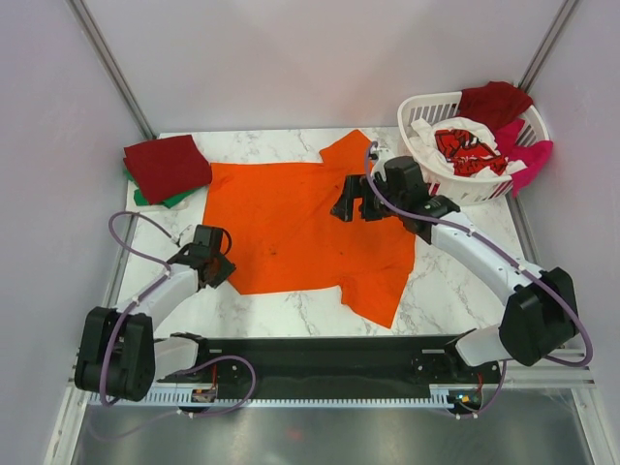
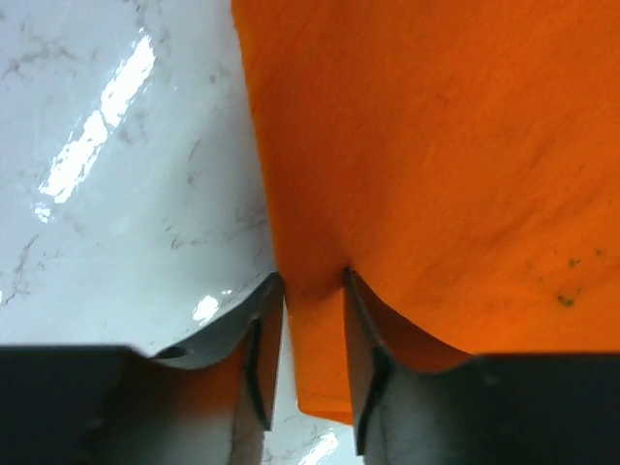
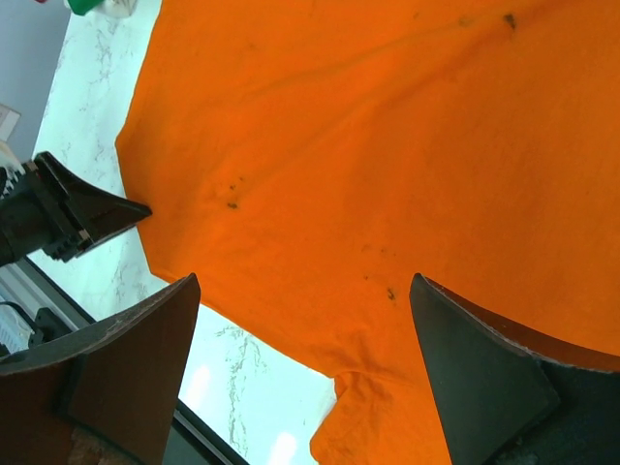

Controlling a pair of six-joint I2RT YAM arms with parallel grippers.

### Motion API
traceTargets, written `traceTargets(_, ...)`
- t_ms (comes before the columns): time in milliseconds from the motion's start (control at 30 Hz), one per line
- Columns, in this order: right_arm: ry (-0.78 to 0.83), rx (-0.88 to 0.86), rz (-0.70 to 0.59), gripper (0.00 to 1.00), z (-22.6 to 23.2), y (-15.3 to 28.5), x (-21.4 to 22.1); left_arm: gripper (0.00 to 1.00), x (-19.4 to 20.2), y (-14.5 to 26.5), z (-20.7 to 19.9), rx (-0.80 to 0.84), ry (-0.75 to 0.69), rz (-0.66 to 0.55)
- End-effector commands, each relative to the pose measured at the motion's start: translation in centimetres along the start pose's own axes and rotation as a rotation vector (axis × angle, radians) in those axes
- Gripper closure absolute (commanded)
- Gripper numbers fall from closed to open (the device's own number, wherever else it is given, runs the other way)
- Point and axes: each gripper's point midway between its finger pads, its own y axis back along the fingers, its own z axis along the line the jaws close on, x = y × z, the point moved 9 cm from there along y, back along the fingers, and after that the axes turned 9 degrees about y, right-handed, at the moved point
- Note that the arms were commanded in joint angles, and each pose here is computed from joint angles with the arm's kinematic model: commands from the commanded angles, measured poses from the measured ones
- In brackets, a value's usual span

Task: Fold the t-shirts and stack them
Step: Flatten the tshirt out

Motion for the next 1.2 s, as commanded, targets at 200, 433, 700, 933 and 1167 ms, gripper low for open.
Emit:
traceTargets(200,0.023,-0.007,0.003,0.02,0.0,0.8,1.2,0.98,-2.6,2.2,-3.7,0.087,-0.128,-0.111)
traceTargets(433,0.031,-0.003,0.019,0.02,-0.2,1.1,1.9,0.97,-6.1,4.8,-9.7,0.08,-0.437,-0.077)
traceTargets(700,-0.001,-0.033,0.05,0.02,0.0,1.1,2.4,0.65,-6.7,-4.7,-21.9,-0.045,-0.746,0.257)
traceTargets(933,0.038,0.035,0.051,0.02,-0.5,2.7,3.4,0.32,-7.0,-0.6,-22.5,0.032,-0.69,0.14)
traceTargets(1167,0.008,0.016,0.098,0.02,-0.7,1.4,4.4,0.4,-7.0,-0.1,-20.0,0.01,-0.63,0.051)
